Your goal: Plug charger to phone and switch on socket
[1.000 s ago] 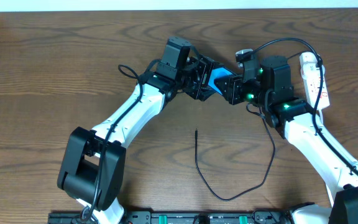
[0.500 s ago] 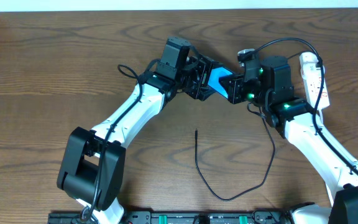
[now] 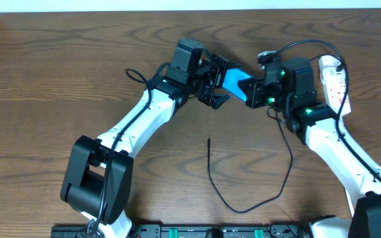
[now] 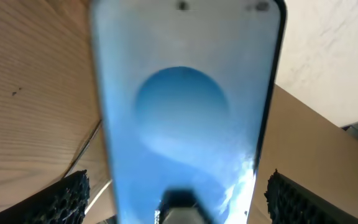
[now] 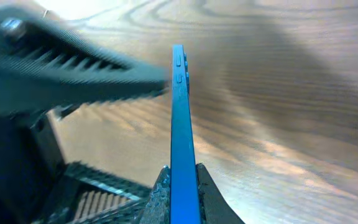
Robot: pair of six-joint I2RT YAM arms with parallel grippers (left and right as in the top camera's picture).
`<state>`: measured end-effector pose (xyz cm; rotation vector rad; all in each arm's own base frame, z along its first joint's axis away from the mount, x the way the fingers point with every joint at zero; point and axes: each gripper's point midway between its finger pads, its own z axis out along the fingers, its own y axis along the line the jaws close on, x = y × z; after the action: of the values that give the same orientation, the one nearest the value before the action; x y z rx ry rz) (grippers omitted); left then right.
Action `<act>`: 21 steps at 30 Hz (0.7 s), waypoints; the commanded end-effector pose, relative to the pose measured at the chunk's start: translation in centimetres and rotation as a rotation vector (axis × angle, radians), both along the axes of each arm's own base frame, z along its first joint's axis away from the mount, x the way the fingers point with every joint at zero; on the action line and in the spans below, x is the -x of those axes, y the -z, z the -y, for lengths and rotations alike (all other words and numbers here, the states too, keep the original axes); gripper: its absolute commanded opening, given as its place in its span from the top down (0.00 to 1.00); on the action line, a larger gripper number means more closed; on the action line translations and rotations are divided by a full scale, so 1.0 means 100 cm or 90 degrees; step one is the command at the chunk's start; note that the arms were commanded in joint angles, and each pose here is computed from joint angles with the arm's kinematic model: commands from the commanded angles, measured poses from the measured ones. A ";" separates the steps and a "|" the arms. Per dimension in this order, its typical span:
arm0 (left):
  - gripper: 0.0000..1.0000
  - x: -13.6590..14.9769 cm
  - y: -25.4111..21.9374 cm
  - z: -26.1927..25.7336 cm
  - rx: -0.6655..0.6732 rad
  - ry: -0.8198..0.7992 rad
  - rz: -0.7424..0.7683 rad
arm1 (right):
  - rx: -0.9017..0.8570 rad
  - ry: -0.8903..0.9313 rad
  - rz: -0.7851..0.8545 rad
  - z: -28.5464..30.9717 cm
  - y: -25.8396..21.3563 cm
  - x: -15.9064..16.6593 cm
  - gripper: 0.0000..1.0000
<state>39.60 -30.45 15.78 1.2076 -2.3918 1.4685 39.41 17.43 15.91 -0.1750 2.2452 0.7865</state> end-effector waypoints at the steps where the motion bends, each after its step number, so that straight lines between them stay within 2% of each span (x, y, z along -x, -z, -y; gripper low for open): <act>1: 0.10 -0.001 -0.017 -0.003 0.027 0.011 0.015 | -0.018 0.032 0.016 0.019 -0.014 -0.013 0.99; 6: 0.10 -0.012 -0.034 -0.007 0.066 0.022 0.060 | -0.102 0.149 -0.043 0.052 -0.017 -0.026 0.99; 9: 0.10 -0.023 -0.042 -0.014 0.074 0.009 0.088 | -0.208 0.229 -0.110 0.066 -0.022 -0.031 0.99; 16: 0.10 -0.040 -0.044 -0.038 0.074 -0.026 0.095 | -0.426 0.291 -0.222 0.062 -0.047 -0.037 0.99; 21: 0.09 -0.049 -0.053 -0.043 0.084 -0.036 0.126 | -0.529 0.312 -0.304 0.049 -0.057 -0.035 0.98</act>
<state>44.28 -26.29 19.09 1.2147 -2.3392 1.7259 43.25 10.99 19.93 0.8044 2.0595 1.2805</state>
